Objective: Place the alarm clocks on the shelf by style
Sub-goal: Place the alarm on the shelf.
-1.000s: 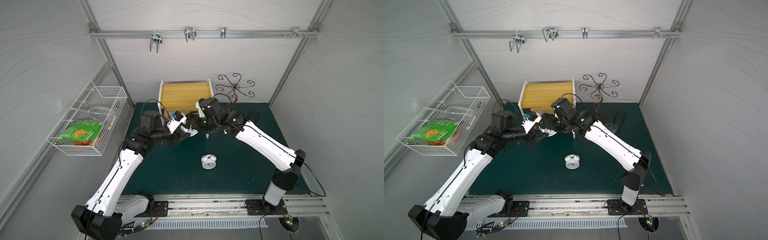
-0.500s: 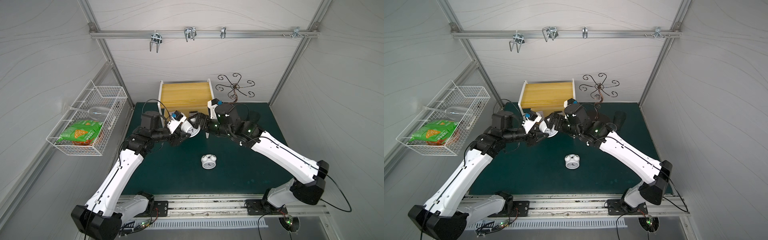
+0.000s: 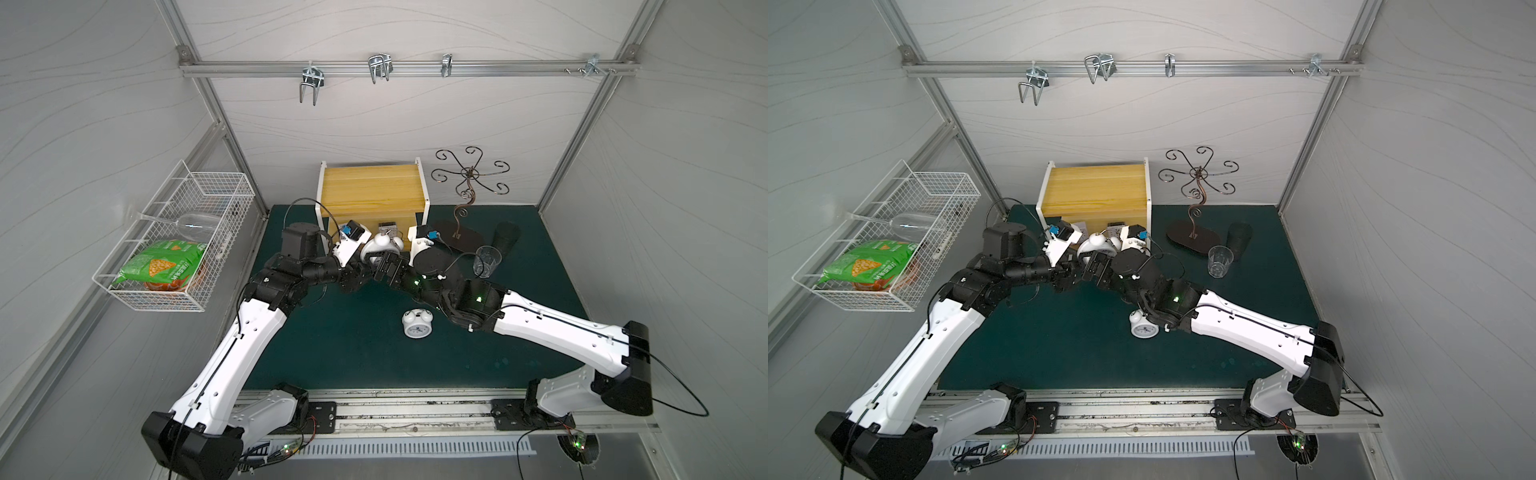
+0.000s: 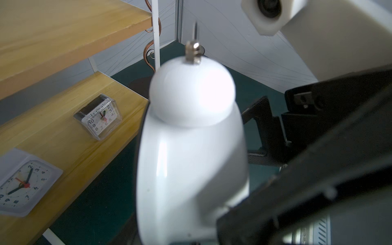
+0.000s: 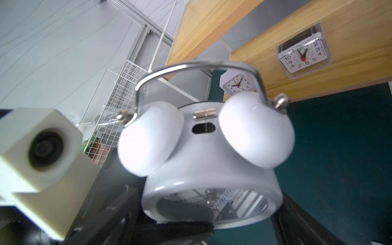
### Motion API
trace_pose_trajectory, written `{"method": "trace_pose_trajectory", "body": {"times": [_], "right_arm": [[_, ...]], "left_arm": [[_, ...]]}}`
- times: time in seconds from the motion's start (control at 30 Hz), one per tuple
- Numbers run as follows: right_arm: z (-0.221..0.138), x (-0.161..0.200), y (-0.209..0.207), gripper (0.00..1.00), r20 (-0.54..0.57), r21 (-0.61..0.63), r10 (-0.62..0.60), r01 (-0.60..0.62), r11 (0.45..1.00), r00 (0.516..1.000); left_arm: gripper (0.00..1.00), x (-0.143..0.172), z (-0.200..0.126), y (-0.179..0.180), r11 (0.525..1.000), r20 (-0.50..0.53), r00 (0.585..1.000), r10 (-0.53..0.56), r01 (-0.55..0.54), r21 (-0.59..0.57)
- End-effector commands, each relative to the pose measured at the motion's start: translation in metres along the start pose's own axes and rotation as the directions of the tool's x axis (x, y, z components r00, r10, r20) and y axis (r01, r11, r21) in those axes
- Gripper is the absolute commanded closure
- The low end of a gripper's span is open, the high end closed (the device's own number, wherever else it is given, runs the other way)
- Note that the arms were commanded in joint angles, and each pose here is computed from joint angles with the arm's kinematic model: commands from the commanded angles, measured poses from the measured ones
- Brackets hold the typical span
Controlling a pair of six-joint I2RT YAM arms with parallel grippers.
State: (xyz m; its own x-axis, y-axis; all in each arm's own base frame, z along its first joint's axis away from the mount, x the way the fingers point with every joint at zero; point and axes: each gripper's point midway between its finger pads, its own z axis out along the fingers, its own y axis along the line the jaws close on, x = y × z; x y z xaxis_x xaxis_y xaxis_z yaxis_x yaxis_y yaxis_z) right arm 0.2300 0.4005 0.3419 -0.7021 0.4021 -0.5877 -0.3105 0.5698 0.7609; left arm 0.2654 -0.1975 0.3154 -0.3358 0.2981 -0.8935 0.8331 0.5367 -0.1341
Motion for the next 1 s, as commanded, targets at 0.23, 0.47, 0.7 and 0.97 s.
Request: {"method": "trace_pose_trajectory", "body": {"times": [0.23, 0.47, 0.7, 0.97], "right_arm": [[-0.007, -0.009, 0.015, 0.06, 0.175, -0.078, 0.112, -0.1, 0.992, 0.978], [-0.01, -0.004, 0.014, 0.15, 0.226, -0.087, 0.13, -0.113, 0.99, 0.966], [-0.007, -0.004, 0.016, 0.21, 0.23, -0.096, 0.125, -0.105, 0.99, 0.965], [-0.013, -0.021, 0.026, 0.33, 0.257, -0.053, -0.036, 0.051, 0.997, 0.966]], "left_arm": [[0.62, -0.024, -0.009, -0.003, 0.998, 0.088, 0.994, 0.061, -0.06, -0.016], [0.61, -0.022, -0.008, -0.002, 0.998, 0.086, 0.994, 0.063, -0.062, -0.02], [0.6, -0.022, -0.008, -0.002, 0.998, 0.085, 0.994, 0.062, -0.06, -0.019], [0.27, -0.016, -0.009, -0.001, 0.998, 0.068, 0.996, 0.065, -0.063, -0.027]]}}
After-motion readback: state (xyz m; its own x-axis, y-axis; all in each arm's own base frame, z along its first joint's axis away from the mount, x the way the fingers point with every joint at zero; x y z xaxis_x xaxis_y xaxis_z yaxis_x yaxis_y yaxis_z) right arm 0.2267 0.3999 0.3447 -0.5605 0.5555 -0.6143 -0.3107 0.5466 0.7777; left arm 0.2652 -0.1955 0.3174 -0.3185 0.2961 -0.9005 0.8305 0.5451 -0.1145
